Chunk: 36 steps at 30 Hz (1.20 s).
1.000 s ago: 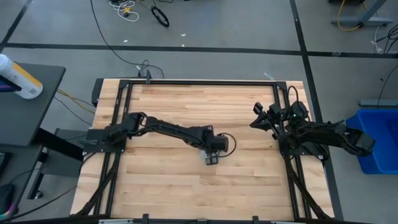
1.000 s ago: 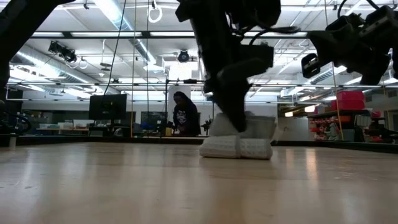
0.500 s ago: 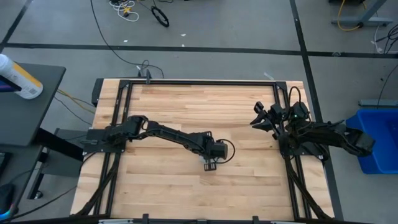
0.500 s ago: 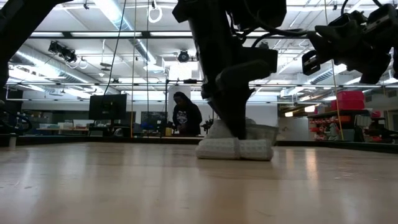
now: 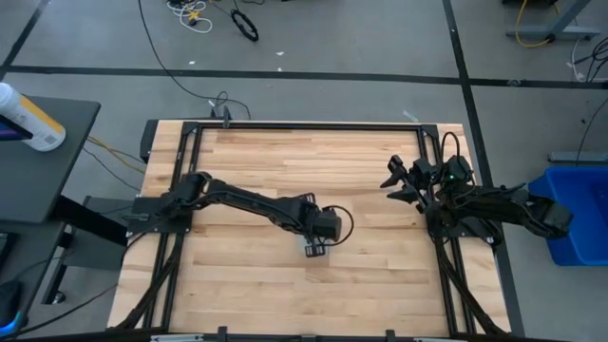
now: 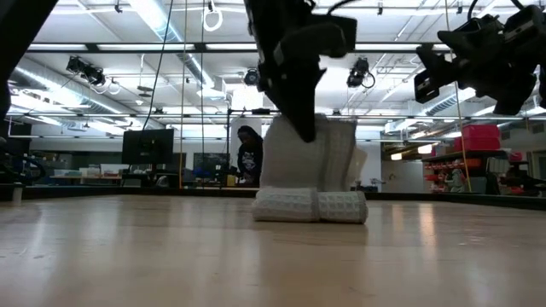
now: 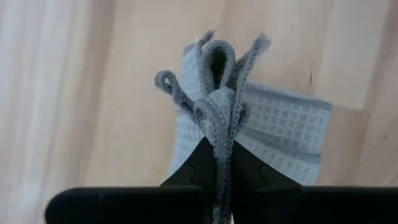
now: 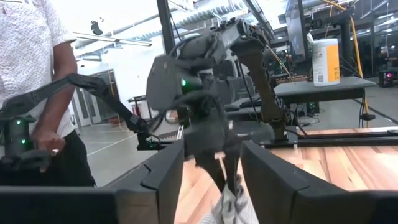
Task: Fold microfiber towels
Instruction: Fold the gray microfiber towel
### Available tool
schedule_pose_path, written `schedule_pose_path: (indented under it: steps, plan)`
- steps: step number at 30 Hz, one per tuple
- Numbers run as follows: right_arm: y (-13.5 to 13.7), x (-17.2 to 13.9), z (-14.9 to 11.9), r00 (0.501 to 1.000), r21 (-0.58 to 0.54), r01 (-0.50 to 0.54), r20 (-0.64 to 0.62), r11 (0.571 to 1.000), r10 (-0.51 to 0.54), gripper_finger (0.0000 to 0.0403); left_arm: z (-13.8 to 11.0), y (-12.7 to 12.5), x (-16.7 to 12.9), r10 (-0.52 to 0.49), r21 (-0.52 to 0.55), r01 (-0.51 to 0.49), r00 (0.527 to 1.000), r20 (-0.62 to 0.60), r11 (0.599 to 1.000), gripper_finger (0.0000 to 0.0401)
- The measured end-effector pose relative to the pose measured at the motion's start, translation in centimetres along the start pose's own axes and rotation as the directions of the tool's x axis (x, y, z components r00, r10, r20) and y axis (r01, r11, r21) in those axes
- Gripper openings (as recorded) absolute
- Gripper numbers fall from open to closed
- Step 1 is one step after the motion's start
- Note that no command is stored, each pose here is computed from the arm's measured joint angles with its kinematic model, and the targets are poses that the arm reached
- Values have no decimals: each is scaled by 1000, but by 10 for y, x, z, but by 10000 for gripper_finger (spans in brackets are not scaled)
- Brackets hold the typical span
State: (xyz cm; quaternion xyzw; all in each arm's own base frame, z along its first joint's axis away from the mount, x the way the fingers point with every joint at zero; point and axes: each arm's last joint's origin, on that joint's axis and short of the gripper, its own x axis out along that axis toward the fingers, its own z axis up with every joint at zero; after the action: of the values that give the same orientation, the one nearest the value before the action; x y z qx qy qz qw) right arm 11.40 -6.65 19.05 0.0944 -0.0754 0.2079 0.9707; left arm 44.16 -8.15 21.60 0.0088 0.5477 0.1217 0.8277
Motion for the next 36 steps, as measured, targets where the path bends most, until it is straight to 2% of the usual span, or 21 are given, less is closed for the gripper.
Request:
schedule_pose_path:
  steps: [8, 11, 24, 36]
  plan:
    - [0, 0, 0, 1000, -1, 0, 0, 1000, 0, 206, -4, -8, -24, -1, -4, 1, 1000, -11, 1000, 21]
    - [0, 0, 0, 1000, -4, -1, 2, 1000, 1, 223, -3, -16, -30, -18, 11, 18, 1000, 19, 1000, 21]
    - [1, 0, 1, 1000, -15, -5, 7, 1000, 5, 293, -7, -27, -36, -65, -5, 65, 998, -3, 998, 21]
    - [1, 0, 1, 1000, -16, -4, 7, 1000, 4, 347, -6, -28, -36, -41, 12, 40, 999, 26, 999, 21]
